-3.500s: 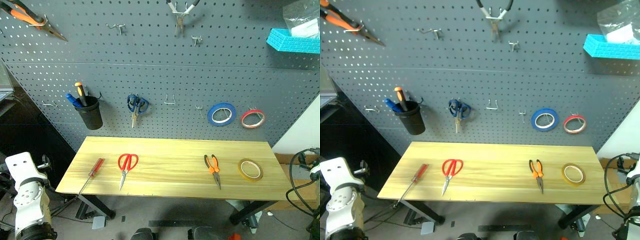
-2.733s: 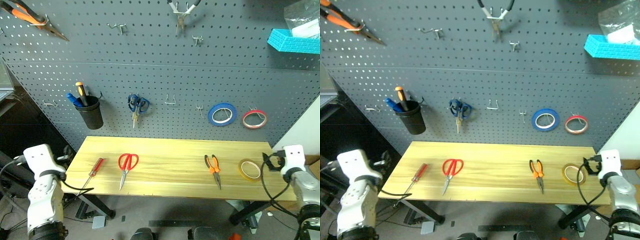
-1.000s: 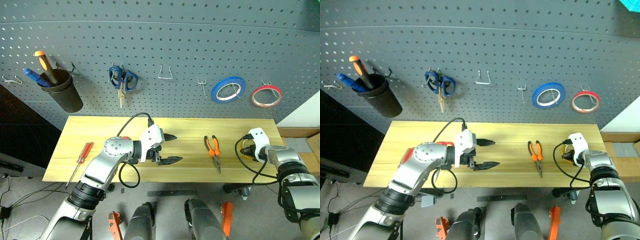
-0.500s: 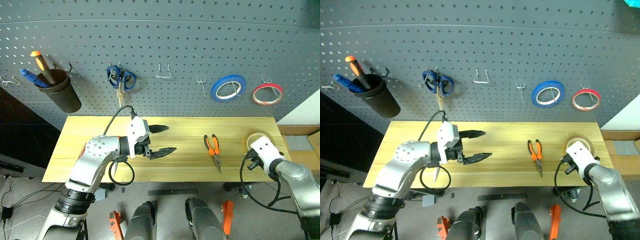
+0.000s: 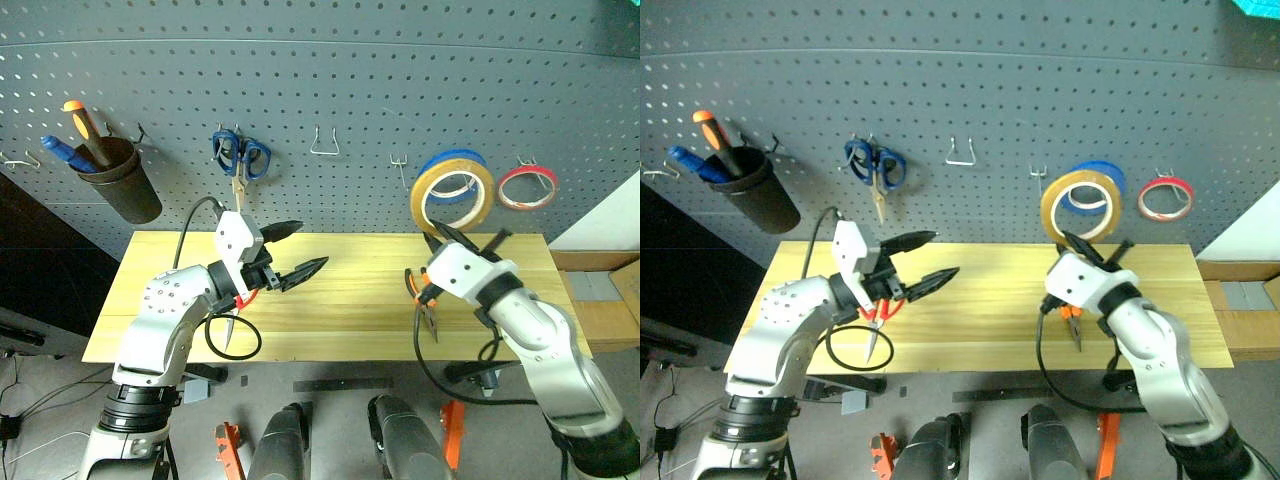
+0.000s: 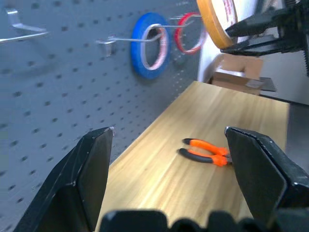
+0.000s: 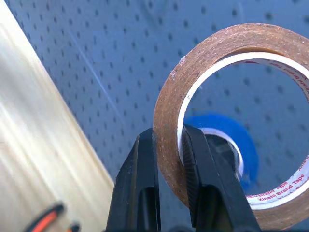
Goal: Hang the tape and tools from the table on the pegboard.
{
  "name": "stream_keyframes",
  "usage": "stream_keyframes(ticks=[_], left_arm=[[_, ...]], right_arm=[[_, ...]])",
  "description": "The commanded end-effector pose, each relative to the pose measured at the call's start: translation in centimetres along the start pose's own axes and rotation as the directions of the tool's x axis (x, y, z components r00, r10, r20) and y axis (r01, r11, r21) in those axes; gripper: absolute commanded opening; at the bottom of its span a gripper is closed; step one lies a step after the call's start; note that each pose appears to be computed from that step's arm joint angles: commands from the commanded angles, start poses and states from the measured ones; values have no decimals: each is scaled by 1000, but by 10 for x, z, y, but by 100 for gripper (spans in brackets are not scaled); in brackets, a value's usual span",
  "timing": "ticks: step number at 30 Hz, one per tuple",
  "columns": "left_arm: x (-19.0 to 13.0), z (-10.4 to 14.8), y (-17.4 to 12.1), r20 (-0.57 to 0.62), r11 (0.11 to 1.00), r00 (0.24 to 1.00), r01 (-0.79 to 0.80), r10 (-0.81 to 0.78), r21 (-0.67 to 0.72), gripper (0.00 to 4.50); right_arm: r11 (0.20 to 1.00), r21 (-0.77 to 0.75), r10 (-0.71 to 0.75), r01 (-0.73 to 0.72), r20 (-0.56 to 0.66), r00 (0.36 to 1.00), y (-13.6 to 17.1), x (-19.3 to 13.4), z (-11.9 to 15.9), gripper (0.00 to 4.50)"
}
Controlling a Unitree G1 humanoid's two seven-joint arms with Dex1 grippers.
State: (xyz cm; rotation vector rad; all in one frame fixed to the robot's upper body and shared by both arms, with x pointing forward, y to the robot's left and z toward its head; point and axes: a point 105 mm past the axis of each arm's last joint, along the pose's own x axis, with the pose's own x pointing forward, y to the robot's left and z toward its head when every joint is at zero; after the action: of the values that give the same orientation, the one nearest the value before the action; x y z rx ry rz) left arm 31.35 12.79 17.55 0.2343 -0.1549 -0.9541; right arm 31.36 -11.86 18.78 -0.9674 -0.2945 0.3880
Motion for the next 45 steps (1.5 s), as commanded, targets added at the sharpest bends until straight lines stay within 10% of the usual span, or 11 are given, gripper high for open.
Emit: stream_keyframes(ticks=[1,16,23,29,35,45], left_arm=[[1,18,4,47,998,999,-9,6,67,398],[17,25,-3,71,995,996,45,-52,93,398],[16,20,-2,61,994,996,54,-60,99,398],[-4,-12,19,-65,995,998,3,4,104,398],[-14,-26,23,-143,989,989,57,-36,140,398],[-10,-27,20,-132,990,990,57,-39,131,398]], right_arm=[[1000,-27,-10,12,62,998,-6,15,5,10],[994,33,105,-106,39,994,15,59,-14,10],[984,88,155,-157,26,988,47,31,-13,240],[894,443,169,-70,-188,968,74,4,-40,447],[793,593,232,139,-506,831,86,3,-87,449],[621,712,362,327,-632,685,101,22,-122,449]])
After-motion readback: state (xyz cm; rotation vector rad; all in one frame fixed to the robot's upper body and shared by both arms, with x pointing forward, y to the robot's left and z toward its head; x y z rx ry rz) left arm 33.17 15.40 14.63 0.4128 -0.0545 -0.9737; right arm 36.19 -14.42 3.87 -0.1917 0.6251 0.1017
